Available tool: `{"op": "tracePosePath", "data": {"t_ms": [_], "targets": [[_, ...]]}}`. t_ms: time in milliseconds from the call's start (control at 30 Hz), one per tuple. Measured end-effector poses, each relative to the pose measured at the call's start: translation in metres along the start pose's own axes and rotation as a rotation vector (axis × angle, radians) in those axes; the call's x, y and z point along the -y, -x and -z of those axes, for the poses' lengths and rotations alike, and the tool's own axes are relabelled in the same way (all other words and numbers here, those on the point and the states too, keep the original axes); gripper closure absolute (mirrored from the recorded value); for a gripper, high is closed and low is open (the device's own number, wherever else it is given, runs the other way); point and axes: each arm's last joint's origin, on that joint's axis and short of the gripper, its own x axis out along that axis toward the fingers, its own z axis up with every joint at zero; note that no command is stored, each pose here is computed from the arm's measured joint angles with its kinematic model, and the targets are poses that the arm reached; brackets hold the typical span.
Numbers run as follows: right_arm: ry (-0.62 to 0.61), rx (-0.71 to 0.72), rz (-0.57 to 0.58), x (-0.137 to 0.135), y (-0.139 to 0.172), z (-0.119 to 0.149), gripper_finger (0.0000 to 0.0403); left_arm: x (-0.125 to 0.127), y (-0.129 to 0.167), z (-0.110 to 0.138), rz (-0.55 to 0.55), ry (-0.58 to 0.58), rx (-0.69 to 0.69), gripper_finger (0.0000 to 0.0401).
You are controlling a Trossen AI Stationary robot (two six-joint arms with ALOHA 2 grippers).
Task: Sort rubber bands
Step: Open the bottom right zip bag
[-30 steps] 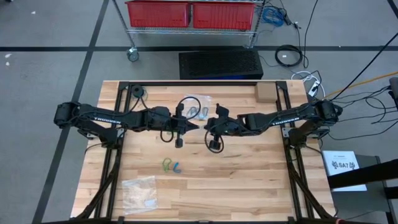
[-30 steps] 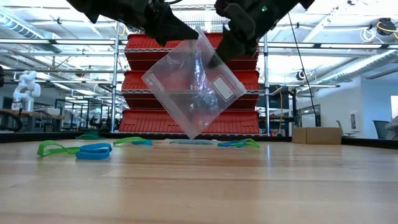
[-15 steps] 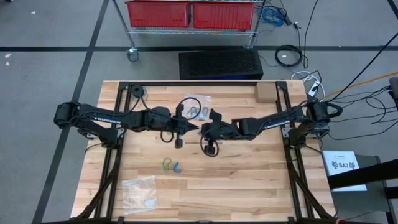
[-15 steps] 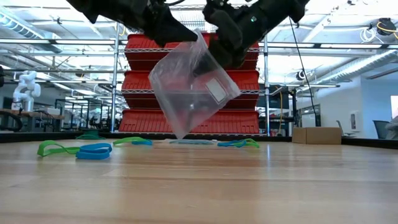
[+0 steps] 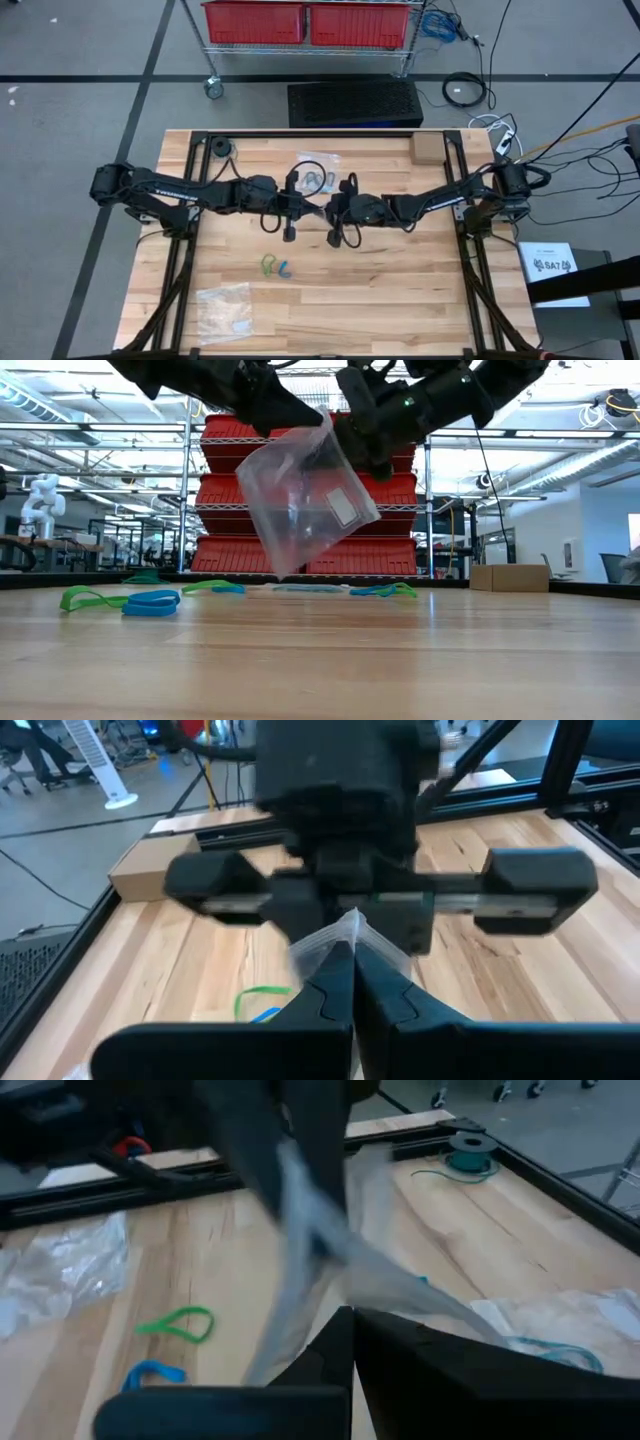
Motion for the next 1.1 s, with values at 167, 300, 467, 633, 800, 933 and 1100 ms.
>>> {"op": "tracePosePath", "data": {"t_ms": [167, 300, 467, 633, 800, 933, 1100], "targets": [[-0.046, 0.013, 0.008, 0.003, -0.003, 0.000, 0.0379, 0.000, -0.005, 0.003, 0.000, 0.000, 0.001, 0.0401], [-0.064, 0.025, 0.006, 0.003, -0.003, -0.001, 0.0321, 0.000, -0.005, 0.002, -0.006, 0.000, 0.011, 0.0401], [-0.084, -0.019, -0.057, 0.000, -0.003, 0.002, 0.0236, -0.001, -0.005, 0.002, -0.031, 0.000, 0.002, 0.0401], [-0.137, -0.116, -0.145, -0.004, 0.004, 0.006, 0.0198, 0.000, -0.005, 0.003, -0.031, 0.004, -0.004, 0.0401], [-0.077, -0.092, -0.117, -0.008, 0.020, -0.006, 0.0219, 0.005, -0.005, 0.001, -0.020, 0.025, 0.010, 0.0401], [-0.038, -0.059, -0.063, -0.007, 0.026, -0.012, 0.0271, 0.012, -0.006, -0.005, -0.002, 0.024, 0.066, 0.0401], [-0.001, -0.048, -0.043, -0.007, 0.025, -0.012, 0.0378, 0.017, -0.005, -0.011, -0.040, 0.021, 0.119, 0.0401]]}}
